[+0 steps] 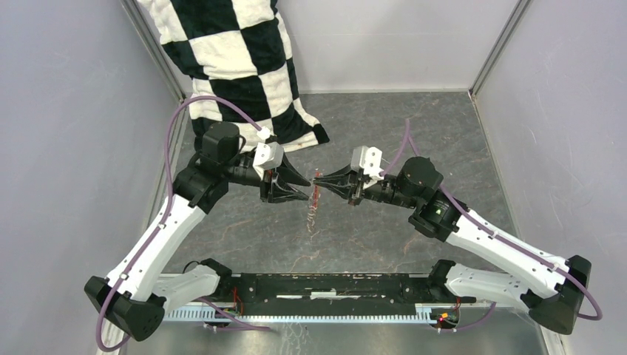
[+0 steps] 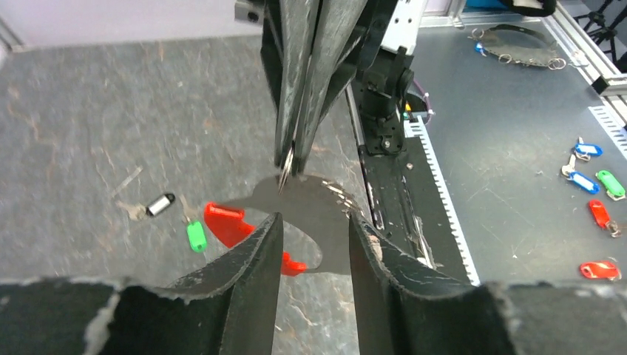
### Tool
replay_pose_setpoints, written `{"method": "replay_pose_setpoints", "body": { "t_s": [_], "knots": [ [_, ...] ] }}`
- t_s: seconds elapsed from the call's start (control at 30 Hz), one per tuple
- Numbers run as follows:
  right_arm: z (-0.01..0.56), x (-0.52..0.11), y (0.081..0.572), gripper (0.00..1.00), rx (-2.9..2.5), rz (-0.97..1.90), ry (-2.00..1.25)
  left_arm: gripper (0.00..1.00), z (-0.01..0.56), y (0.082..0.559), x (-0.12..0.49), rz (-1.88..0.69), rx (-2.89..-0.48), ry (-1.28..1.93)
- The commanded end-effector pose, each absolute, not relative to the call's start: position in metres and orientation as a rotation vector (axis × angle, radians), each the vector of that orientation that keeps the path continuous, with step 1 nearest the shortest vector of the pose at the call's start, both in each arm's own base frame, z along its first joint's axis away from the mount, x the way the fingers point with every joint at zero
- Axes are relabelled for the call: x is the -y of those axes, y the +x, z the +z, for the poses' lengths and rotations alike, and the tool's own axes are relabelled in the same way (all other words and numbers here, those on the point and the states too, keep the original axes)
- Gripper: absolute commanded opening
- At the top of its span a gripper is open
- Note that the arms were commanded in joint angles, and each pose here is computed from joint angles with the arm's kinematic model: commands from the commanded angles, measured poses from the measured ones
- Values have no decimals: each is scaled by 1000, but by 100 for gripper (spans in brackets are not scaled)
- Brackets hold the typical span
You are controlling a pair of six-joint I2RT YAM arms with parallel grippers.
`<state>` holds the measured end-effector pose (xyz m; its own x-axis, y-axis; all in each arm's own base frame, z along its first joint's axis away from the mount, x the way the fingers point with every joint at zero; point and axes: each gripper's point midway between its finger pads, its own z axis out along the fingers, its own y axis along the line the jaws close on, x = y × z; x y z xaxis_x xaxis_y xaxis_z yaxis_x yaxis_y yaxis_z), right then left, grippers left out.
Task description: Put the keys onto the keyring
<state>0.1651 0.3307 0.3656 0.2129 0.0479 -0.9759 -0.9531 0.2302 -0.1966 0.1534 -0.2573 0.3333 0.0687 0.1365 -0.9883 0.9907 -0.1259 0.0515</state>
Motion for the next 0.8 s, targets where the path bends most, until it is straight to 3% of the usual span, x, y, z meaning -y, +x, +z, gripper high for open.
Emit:
{"method": "replay_pose_setpoints", "body": {
  "t_s": [0.0, 0.6, 0.77],
  "knots": [
    [384, -324, 157, 0, -1018, 1000, -1031, 45, 332, 152, 254, -1203, -1323, 1304],
    [349, -338, 143, 0, -1059, 1154, -1158, 34, 323, 141, 254, -1248, -1258, 1332],
    [350, -339, 142, 0, -1058, 1159, -1160, 18, 322, 136, 253, -1253, -1239, 1355]
  ]
}}
